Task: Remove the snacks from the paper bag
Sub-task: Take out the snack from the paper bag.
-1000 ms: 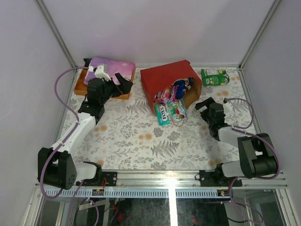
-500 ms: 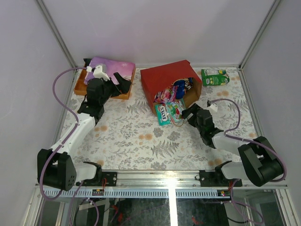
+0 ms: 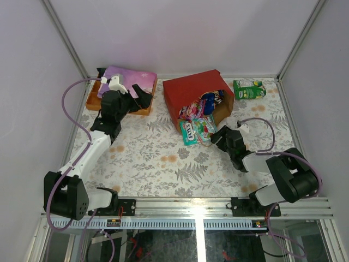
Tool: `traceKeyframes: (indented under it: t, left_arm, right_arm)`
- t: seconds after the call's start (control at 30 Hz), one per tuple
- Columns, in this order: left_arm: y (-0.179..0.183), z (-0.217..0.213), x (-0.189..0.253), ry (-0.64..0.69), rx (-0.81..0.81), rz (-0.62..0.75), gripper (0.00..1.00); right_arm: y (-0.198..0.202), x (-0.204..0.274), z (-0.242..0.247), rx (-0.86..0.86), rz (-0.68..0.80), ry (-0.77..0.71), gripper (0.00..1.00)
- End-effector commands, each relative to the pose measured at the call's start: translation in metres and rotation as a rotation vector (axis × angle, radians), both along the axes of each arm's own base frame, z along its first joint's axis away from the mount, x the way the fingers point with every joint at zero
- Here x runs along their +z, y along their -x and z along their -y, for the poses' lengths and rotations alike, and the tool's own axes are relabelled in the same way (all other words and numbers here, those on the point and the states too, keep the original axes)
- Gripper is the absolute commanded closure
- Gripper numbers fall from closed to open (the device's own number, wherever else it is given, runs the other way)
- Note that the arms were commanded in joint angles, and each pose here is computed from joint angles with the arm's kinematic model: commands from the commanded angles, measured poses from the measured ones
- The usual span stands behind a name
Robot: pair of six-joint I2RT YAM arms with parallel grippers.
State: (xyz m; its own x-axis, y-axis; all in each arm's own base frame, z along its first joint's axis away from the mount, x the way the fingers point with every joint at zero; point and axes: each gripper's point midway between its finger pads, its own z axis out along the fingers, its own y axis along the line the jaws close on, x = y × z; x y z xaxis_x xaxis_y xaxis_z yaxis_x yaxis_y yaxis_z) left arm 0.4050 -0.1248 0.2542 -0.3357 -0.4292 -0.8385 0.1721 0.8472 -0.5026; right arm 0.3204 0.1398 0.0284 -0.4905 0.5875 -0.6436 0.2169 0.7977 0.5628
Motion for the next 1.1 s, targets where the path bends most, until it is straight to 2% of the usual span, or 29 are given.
traceKeyframes:
  t: [0.0, 0.17, 0.37, 0.53, 0.9, 1.07]
  left_arm:
    - [-0.005, -0.005, 0.017, 0.002, 0.014, 0.050, 0.00]
    - [-0.005, -0.006, 0.018, -0.005, 0.020, 0.052, 0.00]
    - [-0.005, -0.008, 0.016, -0.016, 0.030, 0.049, 0.00]
    - [-0.006, -0.007, 0.014, -0.014, 0.024, 0.044, 0.00]
    - [-0.007, -0.003, 0.013, -0.005, 0.007, 0.035, 0.00]
    - [-0.006, -0.004, 0.014, -0.005, 0.010, 0.039, 0.00]
  right_arm:
    - [0.001, -0.015, -0.008, 0.004, -0.010, -0.057, 0.33]
    - [-0.002, -0.027, -0.011, -0.026, -0.030, -0.106, 0.38]
    - [-0.004, -0.025, -0.006, -0.047, -0.018, -0.092, 0.59]
    - [-0.002, -0.018, 0.004, -0.059, 0.006, -0.047, 0.62]
    - [0.001, 0.015, 0.017, -0.053, 0.107, 0.019, 0.98]
    - [0.007, 0.037, 0.020, -0.033, 0.151, 0.033, 1.00]
